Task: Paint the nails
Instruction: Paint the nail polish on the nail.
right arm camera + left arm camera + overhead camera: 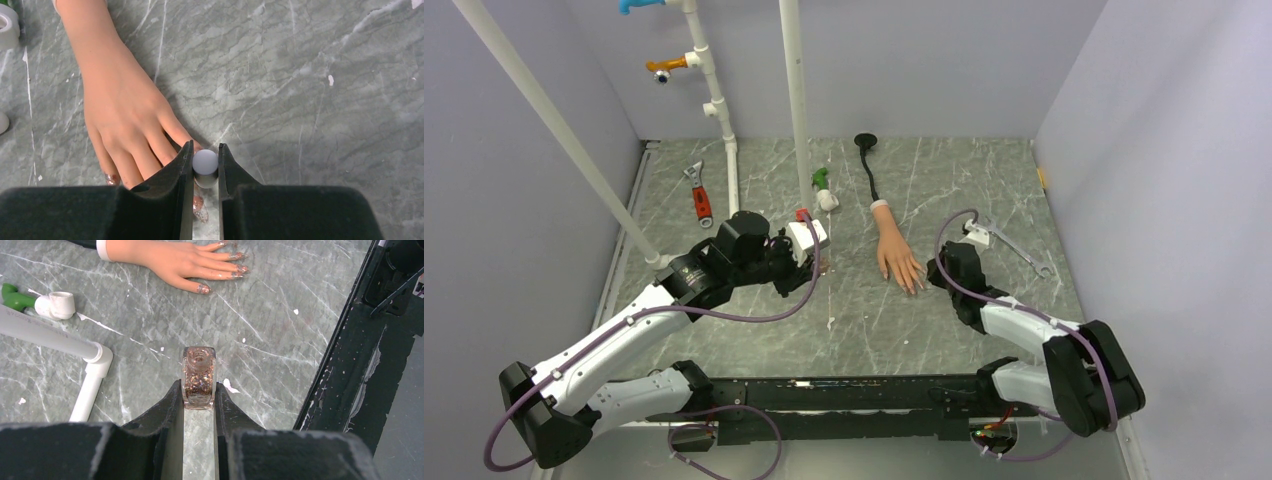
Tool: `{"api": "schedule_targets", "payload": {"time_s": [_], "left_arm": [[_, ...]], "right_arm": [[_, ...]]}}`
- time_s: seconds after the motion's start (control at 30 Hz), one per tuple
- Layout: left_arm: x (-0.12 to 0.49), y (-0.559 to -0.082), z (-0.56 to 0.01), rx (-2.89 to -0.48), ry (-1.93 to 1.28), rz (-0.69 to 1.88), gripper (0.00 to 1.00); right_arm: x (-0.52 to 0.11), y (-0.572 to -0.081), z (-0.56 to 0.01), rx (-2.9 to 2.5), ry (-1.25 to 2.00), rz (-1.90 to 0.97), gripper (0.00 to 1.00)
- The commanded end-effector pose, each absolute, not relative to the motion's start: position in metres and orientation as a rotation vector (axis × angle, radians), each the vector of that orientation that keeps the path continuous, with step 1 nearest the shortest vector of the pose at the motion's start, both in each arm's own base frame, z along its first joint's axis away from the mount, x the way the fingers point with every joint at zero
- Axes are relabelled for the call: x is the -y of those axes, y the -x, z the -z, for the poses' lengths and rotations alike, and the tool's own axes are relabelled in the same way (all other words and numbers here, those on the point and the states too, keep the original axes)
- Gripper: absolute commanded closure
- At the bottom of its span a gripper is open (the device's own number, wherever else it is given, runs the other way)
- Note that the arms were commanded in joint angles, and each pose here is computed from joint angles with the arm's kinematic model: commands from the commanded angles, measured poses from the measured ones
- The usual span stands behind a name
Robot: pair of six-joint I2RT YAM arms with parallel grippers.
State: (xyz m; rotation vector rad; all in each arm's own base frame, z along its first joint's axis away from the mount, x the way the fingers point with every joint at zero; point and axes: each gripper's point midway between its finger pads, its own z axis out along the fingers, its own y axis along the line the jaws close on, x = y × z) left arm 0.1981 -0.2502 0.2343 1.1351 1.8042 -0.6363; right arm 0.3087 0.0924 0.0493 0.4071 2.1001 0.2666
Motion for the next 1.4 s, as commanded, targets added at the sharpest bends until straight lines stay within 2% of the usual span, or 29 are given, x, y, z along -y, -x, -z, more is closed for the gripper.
{"api": "schedule_targets", "payload": {"time_s": [0.0,0.33,0.97,1.37], "left_arm": [[0.256,-0.201,-0.264,-1.717,-1.113,0.647,1.00],[0.256,-0.202,-0.261,-1.732,-1.117,0.641,1.00],[0.257,-0.200,-0.262,-1.726,-1.122,0.643,1.00],[0.256,-0.200,-0.263,-1.722,-1.119,0.641,1.00]], "right_arm": [[-0.086,-0.308,-0.059,-2.052,-0.426,-0.259,1.00],[-0.083,-0.303,-0.059,-2.046,-0.430,-0.255,1.00],[-0.094,-0.342,-0.084,-1.987,-0.428,-0.261,1.00],[-0.095,-0.341,-0.077,-2.007,-0.432,-0.265,1.00]]}}
